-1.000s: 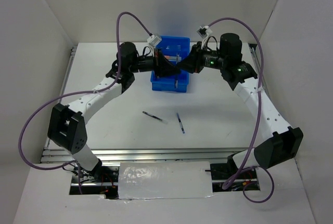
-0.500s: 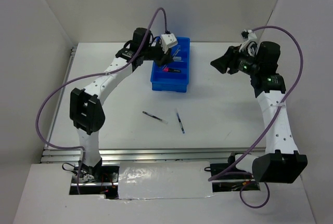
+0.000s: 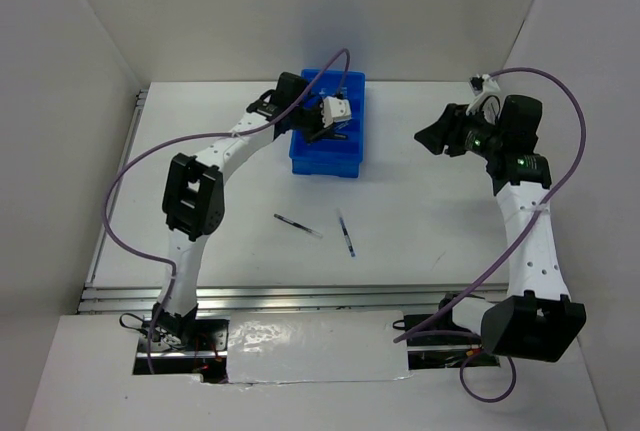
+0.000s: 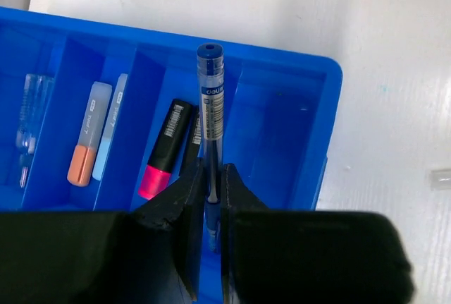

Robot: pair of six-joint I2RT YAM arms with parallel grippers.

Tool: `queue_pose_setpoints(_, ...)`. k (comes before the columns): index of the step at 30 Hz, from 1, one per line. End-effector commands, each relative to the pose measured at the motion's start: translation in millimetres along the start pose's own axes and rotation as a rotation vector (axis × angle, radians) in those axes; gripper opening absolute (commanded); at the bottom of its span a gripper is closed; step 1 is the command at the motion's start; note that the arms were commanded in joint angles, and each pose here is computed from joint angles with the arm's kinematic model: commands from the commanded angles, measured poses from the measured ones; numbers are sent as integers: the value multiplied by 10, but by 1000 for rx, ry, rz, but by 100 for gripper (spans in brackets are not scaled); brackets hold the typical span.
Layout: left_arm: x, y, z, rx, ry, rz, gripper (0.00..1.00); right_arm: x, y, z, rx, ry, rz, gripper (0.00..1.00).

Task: Sort the stationery into containers
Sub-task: Place the stationery into the container, then grab a piece of stationery with the right arm

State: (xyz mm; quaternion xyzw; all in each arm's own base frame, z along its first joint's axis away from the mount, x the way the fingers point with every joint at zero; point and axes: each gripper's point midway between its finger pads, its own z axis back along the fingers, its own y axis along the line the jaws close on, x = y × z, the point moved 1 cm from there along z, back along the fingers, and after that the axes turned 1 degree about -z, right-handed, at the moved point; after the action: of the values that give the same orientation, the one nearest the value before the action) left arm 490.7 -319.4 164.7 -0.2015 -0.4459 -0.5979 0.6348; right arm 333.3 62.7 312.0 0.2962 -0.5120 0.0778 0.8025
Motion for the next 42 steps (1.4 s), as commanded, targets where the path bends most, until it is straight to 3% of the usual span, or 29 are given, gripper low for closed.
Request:
queue_pose_setpoints(1, 69, 73, -51, -15, -34, -105, 10, 59, 33, 93, -11, -29, 45, 58)
queue_pose_setpoints(9, -185, -78, -112, -92, 30, -171, 20, -87, -11, -23, 3, 47, 36, 58)
queue_pose_setpoints(14, -236, -90, -95, -91, 57, -157, 38, -300, -16, -114, 0, 124, 64, 59)
queue_pose_setpoints(19, -124, -42, -23, -65, 48, -162, 58, -479, 83, -178, 25, 176, 95, 59)
queue_pose_setpoints(23, 177, 101, 121, 1, -15, -170, 59, -609, 148, -213, 51, 218, 112, 59)
queue_pose_setpoints(25, 532, 256, 292, 84, -107, -148, 58, -754, 239, -274, 74, 262, 137, 57)
queue_pose_setpoints(30, 1374, 639, 1101, 362, -381, 106, 60, -1249, 479, -528, 110, 406, 198, 53)
queue_pose_setpoints(32, 1450, 682, 1403, 446, -432, 191, 62, -1462, 585, -696, 95, 464, 225, 51)
queue_pose_setpoints(36, 1235, 585, 1802, 547, -425, 340, 65, -1831, 668, -970, 20, 574, 220, 47)
queue_pose_setpoints(38, 1232, 505, 2080, 588, -427, 348, 65, -2029, 742, -1098, 17, 644, 229, 45)
queue_pose_setpoints(42, 880, 221, 2254, 607, -347, 366, 65, -2349, 762, -1205, -2, 773, 248, 40)
